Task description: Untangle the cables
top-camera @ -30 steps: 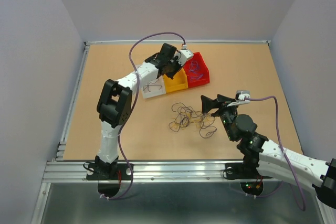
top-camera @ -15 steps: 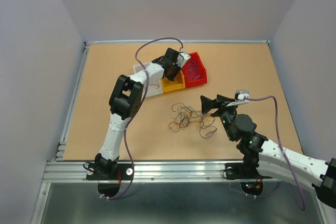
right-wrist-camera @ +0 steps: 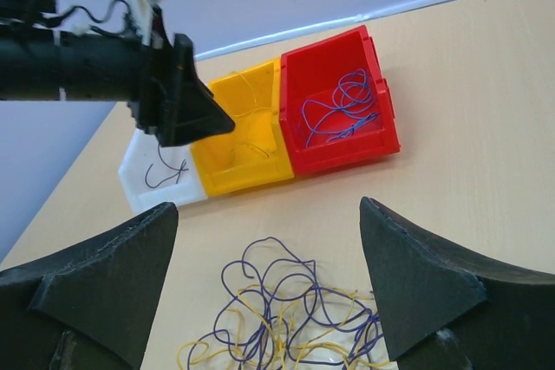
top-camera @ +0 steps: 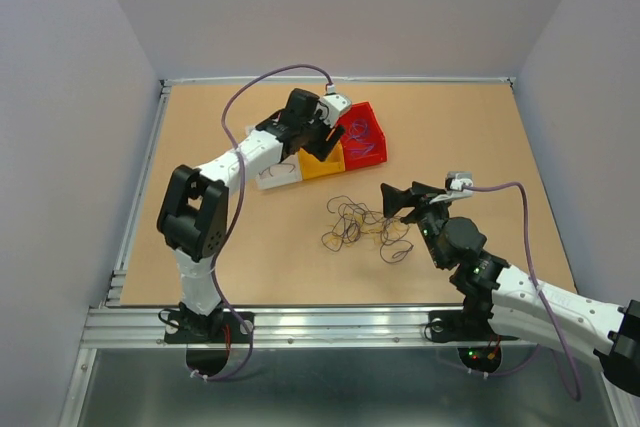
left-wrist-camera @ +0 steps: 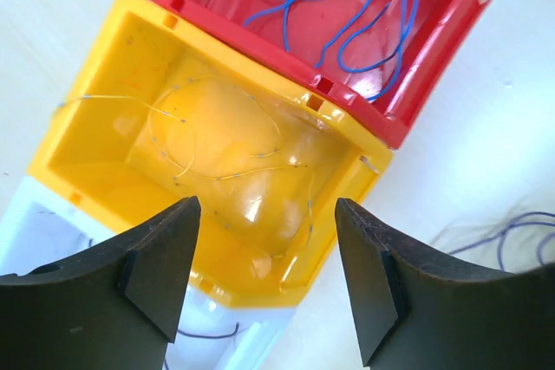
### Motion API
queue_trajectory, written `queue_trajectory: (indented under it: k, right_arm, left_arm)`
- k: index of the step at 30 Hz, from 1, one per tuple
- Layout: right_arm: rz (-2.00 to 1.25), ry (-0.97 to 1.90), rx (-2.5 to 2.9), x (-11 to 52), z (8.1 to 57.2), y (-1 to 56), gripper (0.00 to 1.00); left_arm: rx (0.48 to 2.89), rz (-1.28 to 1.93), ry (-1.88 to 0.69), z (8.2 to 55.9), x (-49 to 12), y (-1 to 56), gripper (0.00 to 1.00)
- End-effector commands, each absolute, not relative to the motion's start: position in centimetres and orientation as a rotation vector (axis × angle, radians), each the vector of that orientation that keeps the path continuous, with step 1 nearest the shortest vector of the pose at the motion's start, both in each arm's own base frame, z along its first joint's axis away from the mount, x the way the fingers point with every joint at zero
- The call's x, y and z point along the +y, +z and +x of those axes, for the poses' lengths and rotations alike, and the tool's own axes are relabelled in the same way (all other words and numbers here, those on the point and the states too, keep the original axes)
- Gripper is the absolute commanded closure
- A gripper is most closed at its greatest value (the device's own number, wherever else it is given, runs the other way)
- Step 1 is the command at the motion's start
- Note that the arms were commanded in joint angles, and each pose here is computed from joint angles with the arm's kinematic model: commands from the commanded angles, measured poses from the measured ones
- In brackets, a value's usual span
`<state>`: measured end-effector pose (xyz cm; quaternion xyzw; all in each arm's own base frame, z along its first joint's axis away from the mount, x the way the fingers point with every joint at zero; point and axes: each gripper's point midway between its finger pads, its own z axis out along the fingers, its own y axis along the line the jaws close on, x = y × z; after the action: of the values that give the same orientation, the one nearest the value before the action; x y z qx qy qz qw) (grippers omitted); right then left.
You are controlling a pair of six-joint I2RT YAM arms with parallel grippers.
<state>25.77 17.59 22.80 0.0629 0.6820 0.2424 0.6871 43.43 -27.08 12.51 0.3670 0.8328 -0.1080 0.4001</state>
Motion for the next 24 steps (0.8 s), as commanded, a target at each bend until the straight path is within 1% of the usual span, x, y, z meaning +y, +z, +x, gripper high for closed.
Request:
queue_trajectory:
  k: [1, 4, 7, 9, 10, 13, 15, 21, 24]
  right_arm:
    - [0.163, 0.565, 1.49, 17.5, 25.8, 24.3, 0.1]
    - [0.167, 0.562, 1.49, 17.4, 25.8, 24.3, 0.1]
    - [0.176, 0.556, 1.483, 17.0, 25.7, 24.6, 0.1]
    - [0.188, 0.555, 1.475, 16.7, 25.6, 24.7, 0.1]
    - [0.196, 0.549, 1.473, 16.5, 25.6, 24.8, 0.1]
    - [0.207, 0.556, 1.459, 16.1, 25.4, 25.1, 0.1]
    - [0.211, 0.555, 1.455, 15.9, 25.3, 25.2, 0.1]
    - [0.217, 0.559, 1.442, 15.5, 25.1, 25.6, 0.1]
    - [0.215, 0.559, 1.443, 15.6, 25.1, 25.6, 0.1]
  left_arm:
    - [1.951, 0.942, -0.333, 42.3, -27.6, 17.4, 0.25]
    - [1.9, 1.015, -0.37, 40.3, -28.5, 18.8, 0.26]
    - [1.816, 1.186, -0.396, 36.4, -30.6, 18.8, 0.26]
    - [1.758, 1.302, -0.393, 34.0, -31.6, 17.8, 0.26]
    - [1.73, 1.375, -0.406, 32.0, -32.8, 16.8, 0.26]
    - [1.661, 1.507, -0.389, 29.2, -34.2, 15.2, 0.26]
    - [1.64, 1.561, -0.386, 28.3, -34.6, 14.3, 0.27]
    - [1.605, 1.657, -0.39, 27.0, -35.1, 12.4, 0.38]
    - [1.604, 1.662, -0.396, 26.9, -35.2, 12.3, 0.41]
